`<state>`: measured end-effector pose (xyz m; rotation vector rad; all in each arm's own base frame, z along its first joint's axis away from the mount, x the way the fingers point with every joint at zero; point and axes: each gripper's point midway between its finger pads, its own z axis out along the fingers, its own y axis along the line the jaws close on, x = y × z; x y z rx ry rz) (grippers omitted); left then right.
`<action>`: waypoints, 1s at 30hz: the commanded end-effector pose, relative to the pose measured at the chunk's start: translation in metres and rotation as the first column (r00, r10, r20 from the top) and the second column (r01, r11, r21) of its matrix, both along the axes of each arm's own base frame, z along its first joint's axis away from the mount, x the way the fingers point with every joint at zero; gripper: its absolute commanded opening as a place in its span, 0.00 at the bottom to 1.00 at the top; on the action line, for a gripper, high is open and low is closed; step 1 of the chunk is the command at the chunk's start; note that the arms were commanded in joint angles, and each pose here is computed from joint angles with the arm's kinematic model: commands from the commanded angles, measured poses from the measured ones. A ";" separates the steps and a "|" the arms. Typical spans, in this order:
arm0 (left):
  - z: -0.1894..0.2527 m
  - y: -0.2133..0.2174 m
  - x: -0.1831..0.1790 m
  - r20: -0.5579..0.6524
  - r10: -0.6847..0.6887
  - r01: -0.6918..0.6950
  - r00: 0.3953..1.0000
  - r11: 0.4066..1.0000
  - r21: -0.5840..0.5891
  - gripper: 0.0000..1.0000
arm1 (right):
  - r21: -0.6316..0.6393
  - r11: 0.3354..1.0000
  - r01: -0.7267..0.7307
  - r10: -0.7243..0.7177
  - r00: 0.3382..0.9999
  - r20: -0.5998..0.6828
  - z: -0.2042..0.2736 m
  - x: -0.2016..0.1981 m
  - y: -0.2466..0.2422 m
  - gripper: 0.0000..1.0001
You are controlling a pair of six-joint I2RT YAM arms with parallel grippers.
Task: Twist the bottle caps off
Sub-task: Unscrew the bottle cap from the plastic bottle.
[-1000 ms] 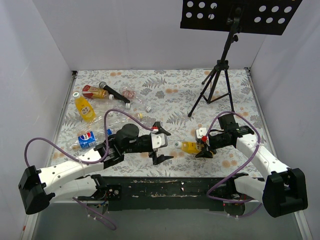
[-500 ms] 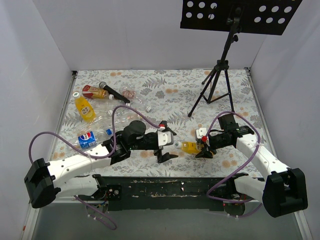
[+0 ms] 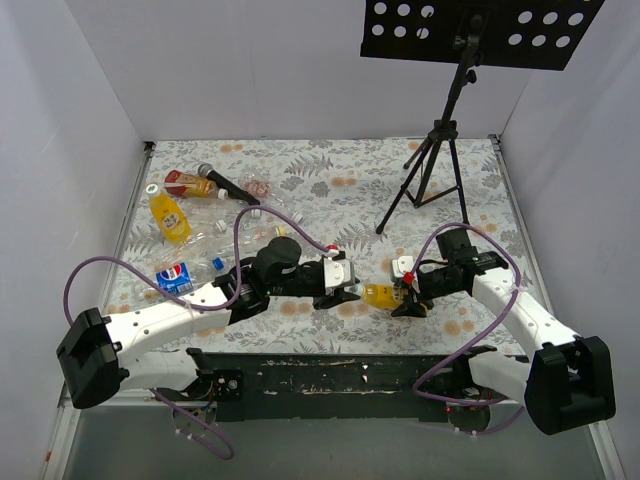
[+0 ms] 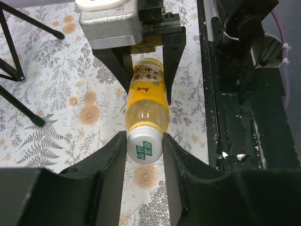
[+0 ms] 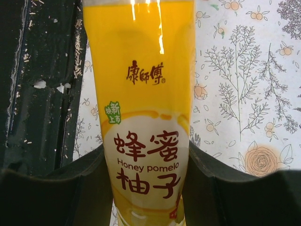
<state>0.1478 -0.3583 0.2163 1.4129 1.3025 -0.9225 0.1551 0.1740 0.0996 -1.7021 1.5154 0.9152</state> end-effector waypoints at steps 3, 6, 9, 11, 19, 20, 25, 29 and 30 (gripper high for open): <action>0.015 -0.005 -0.004 -0.003 -0.028 0.028 1.000 0.999 -0.020 0.18 | 0.030 0.999 -0.016 0.015 0.999 0.038 0.014 0.007 0.005 0.01; 0.015 -0.007 0.000 -0.066 0.011 -0.012 0.998 1.000 -0.014 0.00 | 0.031 0.999 -0.015 0.014 0.999 0.039 0.015 0.008 0.005 0.01; 0.022 -0.007 0.009 -0.197 0.113 -0.121 0.974 0.992 -0.031 0.00 | 0.030 0.999 -0.011 0.010 0.999 0.044 0.015 0.009 0.005 0.01; 0.029 -0.004 0.021 -0.358 0.238 -0.268 0.903 0.963 -0.036 0.00 | 0.027 1.000 0.000 -0.001 0.999 0.041 0.015 0.011 0.005 0.01; 0.029 0.016 0.056 -0.794 0.529 -0.709 0.299 0.680 0.185 0.00 | 0.020 0.999 0.032 -0.033 0.999 0.042 0.015 0.017 0.005 0.01; 0.024 0.016 0.059 -0.805 0.554 -0.725 0.214 0.642 0.249 0.00 | 0.020 0.999 0.034 -0.035 0.998 0.043 0.015 0.018 0.005 0.01; 0.018 0.013 0.070 -0.822 0.570 -0.766 0.019 0.536 0.354 0.00 | 0.016 0.999 0.047 -0.048 0.998 0.037 0.015 0.020 0.004 0.01; 0.039 0.012 0.077 -0.844 0.535 -0.793 0.042 0.531 0.297 0.22 | 0.021 0.997 0.070 -0.070 0.997 0.036 0.018 0.024 0.003 0.01; 0.044 0.014 0.079 -0.843 0.536 -0.803 0.050 0.524 0.285 0.43 | 0.023 0.997 0.075 -0.076 0.997 0.034 0.018 0.025 0.002 0.01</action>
